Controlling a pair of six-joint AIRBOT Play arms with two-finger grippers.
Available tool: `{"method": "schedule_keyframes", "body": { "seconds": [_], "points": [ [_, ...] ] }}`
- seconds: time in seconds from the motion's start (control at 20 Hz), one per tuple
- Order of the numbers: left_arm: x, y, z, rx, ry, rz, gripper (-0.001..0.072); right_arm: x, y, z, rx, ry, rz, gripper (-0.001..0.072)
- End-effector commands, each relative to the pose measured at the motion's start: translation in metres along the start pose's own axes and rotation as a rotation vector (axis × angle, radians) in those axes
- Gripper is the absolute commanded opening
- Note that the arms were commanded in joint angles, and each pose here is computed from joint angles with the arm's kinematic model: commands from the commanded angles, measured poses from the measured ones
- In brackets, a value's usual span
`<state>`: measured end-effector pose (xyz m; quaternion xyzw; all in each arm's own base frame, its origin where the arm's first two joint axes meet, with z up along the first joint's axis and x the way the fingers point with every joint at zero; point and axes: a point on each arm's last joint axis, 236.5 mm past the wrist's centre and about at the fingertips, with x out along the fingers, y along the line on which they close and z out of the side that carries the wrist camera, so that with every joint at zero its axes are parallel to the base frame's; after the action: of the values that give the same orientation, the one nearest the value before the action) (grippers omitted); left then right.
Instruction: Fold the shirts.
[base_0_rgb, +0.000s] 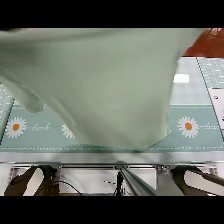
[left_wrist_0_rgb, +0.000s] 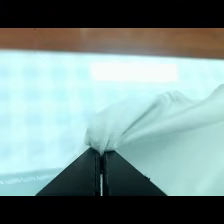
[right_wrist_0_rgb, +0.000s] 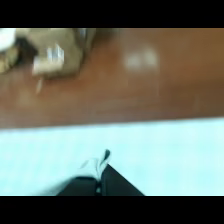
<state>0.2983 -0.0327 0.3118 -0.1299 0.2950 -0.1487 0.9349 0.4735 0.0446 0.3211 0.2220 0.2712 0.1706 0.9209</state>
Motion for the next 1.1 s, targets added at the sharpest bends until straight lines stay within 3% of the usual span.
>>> {"method": "schedule_keyframes", "body": {
  "seconds": [0.0,0.25,0.45,0.5,0.55,0.6,0.7,0.85,0.95,1.05],
  "points": [
    [0.063,0.037,-0.031,-0.092,0.146,-0.077,0.002,0.105,-0.021,-0.05,-0.032,0.151,-0.031,0.0019],
    [0.128,0.079,-0.083,-0.201,0.335,-0.121,0.002,0.203,-0.045,-0.105,-0.05,0.234,-0.065,0.0019],
    [0.17,0.083,-0.122,-0.194,0.445,-0.177,0.002,0.23,-0.067,-0.162,-0.009,0.399,-0.082,0.0022],
    [0.18,0.084,-0.129,-0.194,0.46,-0.182,0.002,0.23,-0.07,-0.168,-0.005,0.421,-0.085,0.0095],
    [0.189,0.085,-0.135,-0.203,0.472,-0.183,0.002,0.226,-0.071,-0.166,-0.006,0.425,-0.083,0.0255],
    [0.195,0.086,-0.139,-0.208,0.486,-0.186,0.002,0.217,-0.071,-0.159,-0.012,0.421,-0.082,0.0333],
    [0.201,0.088,-0.147,-0.194,0.508,-0.196,0.002,0.179,-0.077,-0.141,-0.062,0.431,-0.104,0.0356],
    [0.204,0.092,-0.15,-0.162,0.514,-0.196,0.002,0.091,-0.139,-0.148,-0.136,0.61,-0.361,0.0383],
    [0.203,0.092,-0.15,-0.157,0.514,-0.198,0.002,0.047,-0.171,-0.174,-0.065,0.738,-0.452,0.0415],
    [0.204,0.092,-0.15,-0.156,0.513,-0.198,0.002,0.029,-0.177,-0.215,0.063,0.807,-0.404,0.0431]
  ]
}}
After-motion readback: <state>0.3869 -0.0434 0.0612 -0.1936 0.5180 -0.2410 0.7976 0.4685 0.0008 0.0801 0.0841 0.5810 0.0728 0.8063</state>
